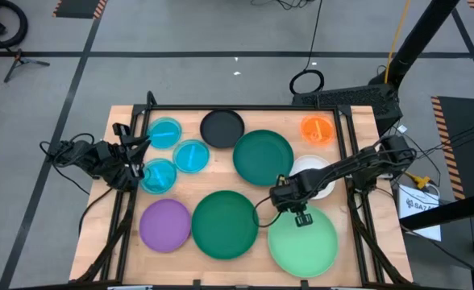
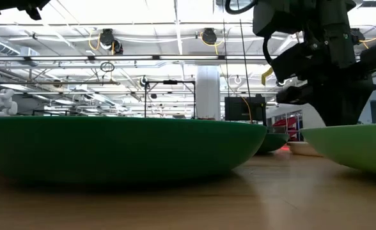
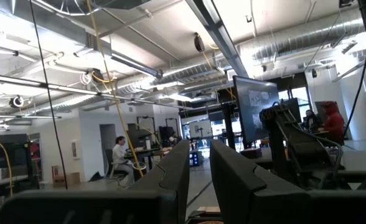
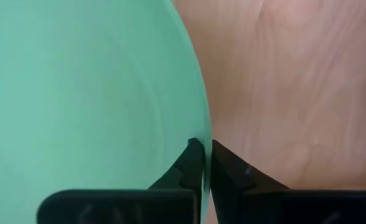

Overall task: Stack plastic plates
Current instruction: Stack the light green plate on the dark green plate, then stack the green plate on the light green plate

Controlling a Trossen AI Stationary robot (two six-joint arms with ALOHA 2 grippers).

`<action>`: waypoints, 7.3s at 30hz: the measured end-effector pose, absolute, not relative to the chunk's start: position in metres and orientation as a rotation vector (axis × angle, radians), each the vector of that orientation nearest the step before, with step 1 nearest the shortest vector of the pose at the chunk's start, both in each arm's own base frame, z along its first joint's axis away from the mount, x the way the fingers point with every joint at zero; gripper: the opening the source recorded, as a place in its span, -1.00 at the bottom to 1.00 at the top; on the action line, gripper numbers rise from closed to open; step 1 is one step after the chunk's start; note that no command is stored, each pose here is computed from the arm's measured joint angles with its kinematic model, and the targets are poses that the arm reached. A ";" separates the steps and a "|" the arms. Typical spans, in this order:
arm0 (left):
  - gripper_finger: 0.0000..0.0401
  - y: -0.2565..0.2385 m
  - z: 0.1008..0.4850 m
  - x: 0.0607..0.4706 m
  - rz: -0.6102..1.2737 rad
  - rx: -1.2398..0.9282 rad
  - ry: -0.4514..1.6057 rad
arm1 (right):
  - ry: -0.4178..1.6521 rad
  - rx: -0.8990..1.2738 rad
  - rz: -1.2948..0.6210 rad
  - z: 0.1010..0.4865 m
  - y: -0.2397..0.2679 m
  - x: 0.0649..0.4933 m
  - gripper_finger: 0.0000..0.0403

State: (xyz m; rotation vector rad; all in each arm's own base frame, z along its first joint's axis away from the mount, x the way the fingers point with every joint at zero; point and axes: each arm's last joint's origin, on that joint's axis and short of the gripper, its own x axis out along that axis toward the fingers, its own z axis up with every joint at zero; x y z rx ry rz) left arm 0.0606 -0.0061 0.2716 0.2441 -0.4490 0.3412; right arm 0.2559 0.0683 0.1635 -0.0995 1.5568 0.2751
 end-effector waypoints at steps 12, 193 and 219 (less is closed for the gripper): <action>-0.64 -0.006 0.272 0.061 0.340 0.240 -0.450 | 1.434 0.066 0.170 0.208 0.063 0.236 -0.99; -0.64 -0.006 0.272 0.061 0.340 0.233 -0.452 | 0.631 0.656 -0.066 0.258 0.027 0.374 -1.00; -0.64 -0.006 0.272 0.061 0.335 0.214 -0.455 | 1.172 1.085 -0.616 0.247 0.091 0.334 -1.00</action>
